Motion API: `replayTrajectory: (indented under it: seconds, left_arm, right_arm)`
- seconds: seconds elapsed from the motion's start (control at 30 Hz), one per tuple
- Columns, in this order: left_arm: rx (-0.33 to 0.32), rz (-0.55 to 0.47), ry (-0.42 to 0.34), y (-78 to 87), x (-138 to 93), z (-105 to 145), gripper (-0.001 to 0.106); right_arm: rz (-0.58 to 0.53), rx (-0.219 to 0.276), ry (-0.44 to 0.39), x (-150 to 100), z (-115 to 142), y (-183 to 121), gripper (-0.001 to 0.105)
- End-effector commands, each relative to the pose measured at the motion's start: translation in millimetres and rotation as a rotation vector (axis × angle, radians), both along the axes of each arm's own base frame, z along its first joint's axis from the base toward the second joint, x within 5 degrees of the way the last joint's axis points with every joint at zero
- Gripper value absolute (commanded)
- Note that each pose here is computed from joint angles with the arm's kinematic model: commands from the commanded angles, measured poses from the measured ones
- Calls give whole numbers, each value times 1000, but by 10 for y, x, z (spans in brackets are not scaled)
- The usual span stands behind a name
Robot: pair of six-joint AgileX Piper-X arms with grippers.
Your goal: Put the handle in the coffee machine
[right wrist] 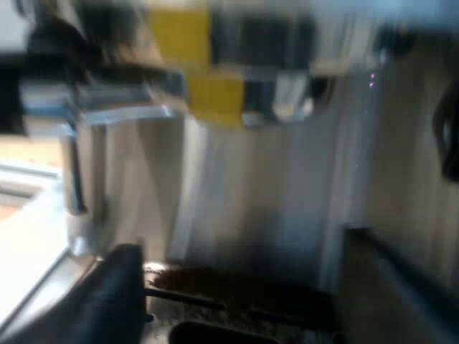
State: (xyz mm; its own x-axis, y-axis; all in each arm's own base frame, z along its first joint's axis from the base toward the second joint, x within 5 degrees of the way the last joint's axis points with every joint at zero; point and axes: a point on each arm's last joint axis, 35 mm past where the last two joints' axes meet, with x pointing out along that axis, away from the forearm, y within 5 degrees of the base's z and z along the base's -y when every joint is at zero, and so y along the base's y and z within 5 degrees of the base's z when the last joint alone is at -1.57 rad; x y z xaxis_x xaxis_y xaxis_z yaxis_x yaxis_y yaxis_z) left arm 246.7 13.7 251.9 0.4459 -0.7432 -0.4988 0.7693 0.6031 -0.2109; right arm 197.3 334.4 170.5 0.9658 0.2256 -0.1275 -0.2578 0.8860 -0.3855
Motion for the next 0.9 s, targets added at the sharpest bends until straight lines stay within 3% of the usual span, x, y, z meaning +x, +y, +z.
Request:
replayTrajectory:
  seconds: [0.03,0.27,0.5,0.57,0.73,0.83,0.9]
  left_arm:
    - [-112,-75,-81,-13,-17,153,0]
    - [-106,-72,-80,-12,-16,152,0]
    - [-100,-68,-79,-10,-15,150,0]
    - [-100,-68,-79,-10,-15,150,0]
    - [-100,-68,-79,-10,-15,150,0]
    - [-100,-68,-79,-10,-15,150,0]
    - [-100,-68,-79,-10,-15,150,0]
  right_arm:
    - [64,28,9,98,-55,16,42]
    - [30,87,-34,328,-223,63,41]
    - [-41,95,-84,553,-234,234,41]
    - [-116,123,-107,604,-203,287,41]
    - [-159,179,-159,632,-112,315,41]
    - [-160,148,-197,629,-60,309,41]
    - [-160,163,-213,616,-30,311,41]
